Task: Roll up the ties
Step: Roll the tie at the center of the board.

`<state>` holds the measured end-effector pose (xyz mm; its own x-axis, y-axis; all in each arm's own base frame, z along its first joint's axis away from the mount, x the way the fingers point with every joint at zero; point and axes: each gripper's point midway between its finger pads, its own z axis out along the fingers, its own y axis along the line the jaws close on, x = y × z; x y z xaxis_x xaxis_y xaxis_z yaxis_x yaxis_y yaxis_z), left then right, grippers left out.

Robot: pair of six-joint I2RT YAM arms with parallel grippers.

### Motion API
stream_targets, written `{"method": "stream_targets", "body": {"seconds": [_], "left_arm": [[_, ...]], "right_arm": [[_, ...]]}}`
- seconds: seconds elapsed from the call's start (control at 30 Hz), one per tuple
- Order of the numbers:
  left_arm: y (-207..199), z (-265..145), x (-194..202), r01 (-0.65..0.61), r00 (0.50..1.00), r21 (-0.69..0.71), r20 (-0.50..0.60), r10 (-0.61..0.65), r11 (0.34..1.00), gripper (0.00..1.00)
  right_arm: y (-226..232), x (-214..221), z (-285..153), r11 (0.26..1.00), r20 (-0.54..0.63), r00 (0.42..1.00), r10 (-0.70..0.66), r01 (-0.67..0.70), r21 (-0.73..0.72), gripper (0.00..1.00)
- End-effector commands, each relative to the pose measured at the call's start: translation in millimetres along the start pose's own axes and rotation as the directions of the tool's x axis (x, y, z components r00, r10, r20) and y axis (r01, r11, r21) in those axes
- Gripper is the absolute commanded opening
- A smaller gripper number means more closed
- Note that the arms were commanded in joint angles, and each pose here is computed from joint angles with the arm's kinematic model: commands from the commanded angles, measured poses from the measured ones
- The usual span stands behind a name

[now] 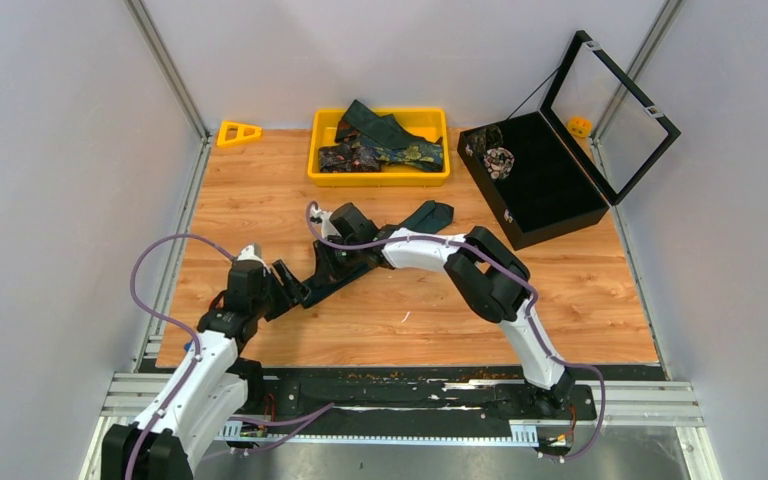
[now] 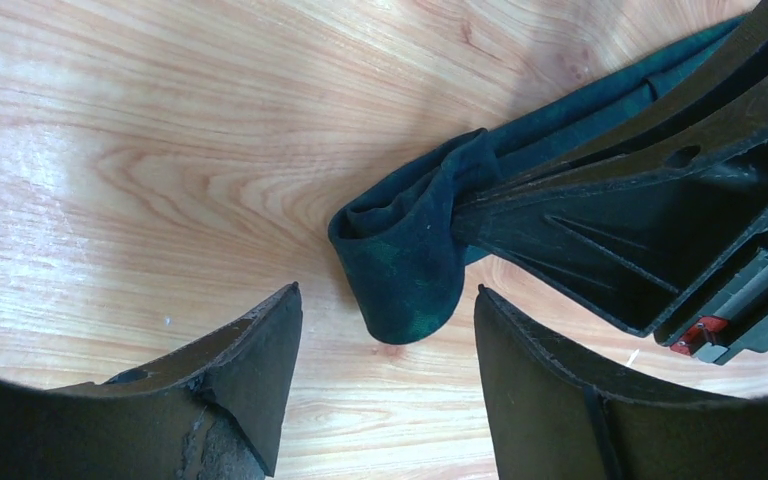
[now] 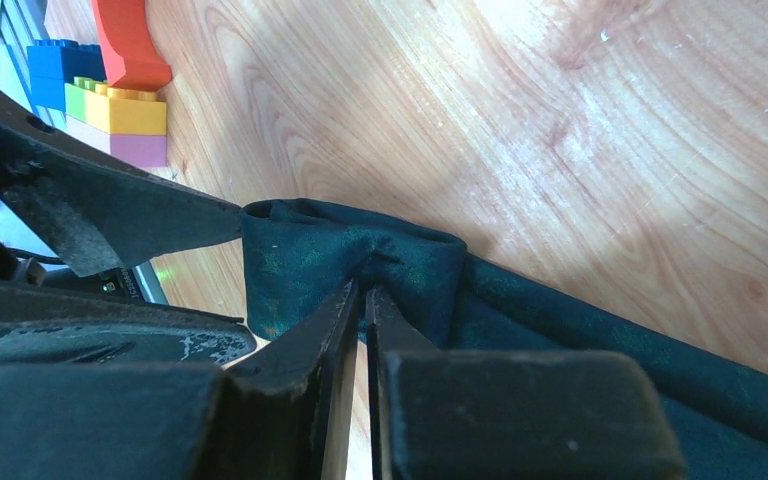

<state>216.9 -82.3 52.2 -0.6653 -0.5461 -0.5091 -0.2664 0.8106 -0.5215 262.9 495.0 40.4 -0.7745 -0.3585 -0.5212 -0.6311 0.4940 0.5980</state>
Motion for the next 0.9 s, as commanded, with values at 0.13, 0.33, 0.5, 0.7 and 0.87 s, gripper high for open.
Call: {"method": "stream_targets", "body": {"seconds": [0.13,0.33,0.5,0.7,0.87], "left_arm": [[-9,13,-11,0.083,0.992,0.063,0.086,-0.089,0.995,0.68],[-7,23,-10,0.14,0.984,0.078,0.096,-0.147,0.987,0.65],[-5,33,-6,0.164,0.982,0.078,0.083,-0.171,0.983,0.6],[7,43,4,0.182,0.981,0.029,0.056,-0.183,0.983,0.53],[10,49,9,0.191,0.98,0.025,0.047,-0.192,0.981,0.48]], "right_arm": [[-28,25,7,0.997,-0.033,0.998,0.057,-0.056,0.045,0.1],[-31,30,8,0.997,-0.038,0.997,0.071,-0.069,0.041,0.1],[-34,32,9,0.996,-0.041,0.996,0.076,-0.074,0.042,0.09],[-34,36,9,0.996,-0.042,0.996,0.08,-0.079,0.037,0.09],[-34,37,10,0.996,-0.041,0.996,0.084,-0.083,0.034,0.09]]}}
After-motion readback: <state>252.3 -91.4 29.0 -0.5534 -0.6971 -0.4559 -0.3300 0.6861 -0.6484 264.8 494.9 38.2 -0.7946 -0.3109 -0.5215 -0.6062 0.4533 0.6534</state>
